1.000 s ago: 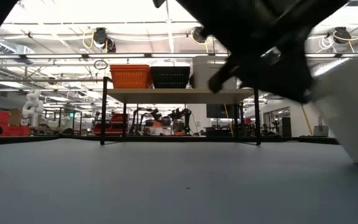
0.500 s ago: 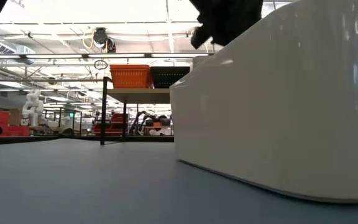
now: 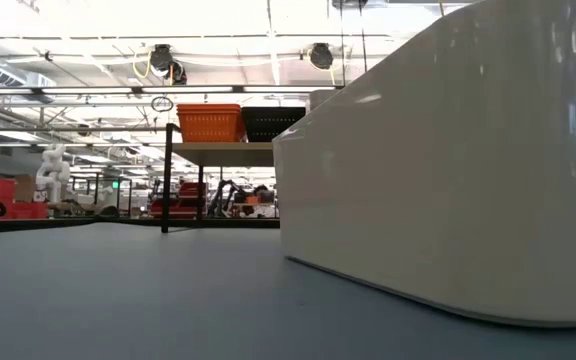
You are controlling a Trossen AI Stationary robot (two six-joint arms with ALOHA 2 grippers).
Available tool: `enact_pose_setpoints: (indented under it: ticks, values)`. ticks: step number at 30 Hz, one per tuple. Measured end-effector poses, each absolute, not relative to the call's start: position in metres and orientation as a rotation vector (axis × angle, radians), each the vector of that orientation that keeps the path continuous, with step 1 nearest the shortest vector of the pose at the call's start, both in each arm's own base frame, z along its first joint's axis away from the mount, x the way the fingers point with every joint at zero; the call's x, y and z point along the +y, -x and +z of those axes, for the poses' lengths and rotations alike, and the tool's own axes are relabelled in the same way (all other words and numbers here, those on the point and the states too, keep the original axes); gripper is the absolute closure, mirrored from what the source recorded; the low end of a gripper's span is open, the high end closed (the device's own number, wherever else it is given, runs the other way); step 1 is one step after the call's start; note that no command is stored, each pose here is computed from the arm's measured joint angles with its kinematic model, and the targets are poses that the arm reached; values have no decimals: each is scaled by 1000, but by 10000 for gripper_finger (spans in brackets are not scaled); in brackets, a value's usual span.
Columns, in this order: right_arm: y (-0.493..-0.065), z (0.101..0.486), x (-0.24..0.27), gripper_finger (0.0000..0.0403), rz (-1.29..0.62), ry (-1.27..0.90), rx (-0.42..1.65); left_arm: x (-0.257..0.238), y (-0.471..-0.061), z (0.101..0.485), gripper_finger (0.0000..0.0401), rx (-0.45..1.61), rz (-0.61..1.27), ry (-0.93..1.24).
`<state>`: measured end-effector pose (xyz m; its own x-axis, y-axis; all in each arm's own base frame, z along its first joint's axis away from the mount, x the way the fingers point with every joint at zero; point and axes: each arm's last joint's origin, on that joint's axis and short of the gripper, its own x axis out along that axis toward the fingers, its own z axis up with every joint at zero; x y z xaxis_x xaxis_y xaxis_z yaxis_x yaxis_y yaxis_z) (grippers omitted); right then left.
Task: Stack baskets on shelf by color
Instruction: Stack the gray bin on top of the other gray bins on the shelf
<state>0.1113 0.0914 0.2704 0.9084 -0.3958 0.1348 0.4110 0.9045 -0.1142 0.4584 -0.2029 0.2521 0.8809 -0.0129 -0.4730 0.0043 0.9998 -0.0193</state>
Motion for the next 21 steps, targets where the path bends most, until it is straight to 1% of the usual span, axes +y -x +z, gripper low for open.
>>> enact_pose_setpoints:
  ticks: [4,8,11,13,15,18,21]
  values:
    - [-111,271,91,293,-416,134,-114,-240,-458,235,237,399,-92,2]
    - [-111,271,91,293,-414,120,-118,-260,-458,212,241,369,-62,-33]
    - [-111,271,91,293,-414,124,-117,-271,-454,206,242,373,-88,-75]
    - [-111,271,91,293,-415,136,-115,-280,-448,203,242,377,-126,-154]
    - [-111,272,91,293,-417,143,-116,-287,-444,202,242,380,-168,-184]
    - [-111,272,91,293,-419,151,-117,-288,-442,201,242,409,-182,-145]
    - [-111,273,90,293,-420,147,-120,-281,-441,192,242,508,-139,-111]
